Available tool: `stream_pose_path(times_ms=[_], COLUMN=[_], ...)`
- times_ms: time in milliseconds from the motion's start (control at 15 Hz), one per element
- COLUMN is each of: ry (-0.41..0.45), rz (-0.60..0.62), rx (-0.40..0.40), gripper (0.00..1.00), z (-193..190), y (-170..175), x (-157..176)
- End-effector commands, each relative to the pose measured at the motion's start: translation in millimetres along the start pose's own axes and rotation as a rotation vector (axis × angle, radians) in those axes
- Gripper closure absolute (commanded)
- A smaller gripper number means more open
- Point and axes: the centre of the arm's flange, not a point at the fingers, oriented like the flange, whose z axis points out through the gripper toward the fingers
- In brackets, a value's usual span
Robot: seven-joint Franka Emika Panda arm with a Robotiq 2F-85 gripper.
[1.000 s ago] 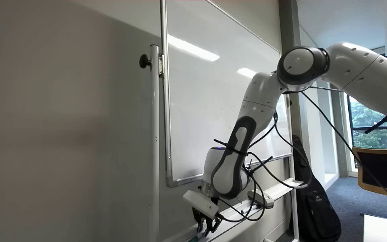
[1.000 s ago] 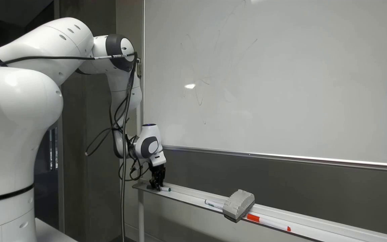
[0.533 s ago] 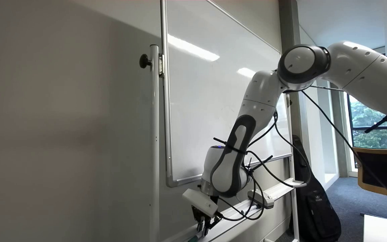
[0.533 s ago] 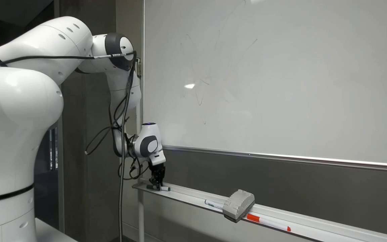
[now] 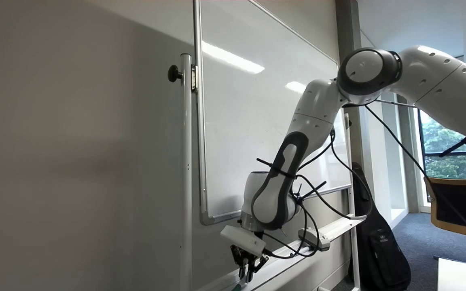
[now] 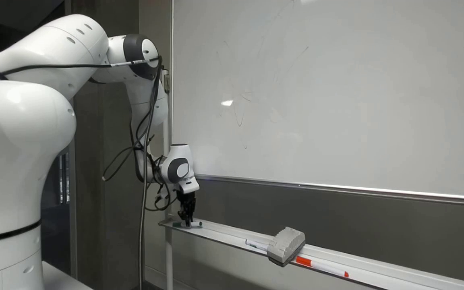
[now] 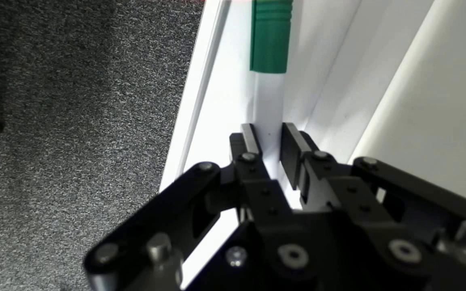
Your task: Move the green marker to the right
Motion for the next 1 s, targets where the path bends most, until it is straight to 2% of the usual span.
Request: stream_pose_path(times_ms=[0, 267, 733, 867, 933], ry=[-0.02, -0.046, -0.196, -0.208, -0.183], rz=[-0.043, -0.087, -0.197, -0.215, -0.23], rx=[-0.056, -0.093, -0.142, -0.17, -0.196], gripper=[0.94, 0.94, 0.94, 0.94, 0.93], z=[-25, -40, -63, -67, -67], y=[9, 8, 8, 11, 13], x=[0, 2, 9, 12, 14])
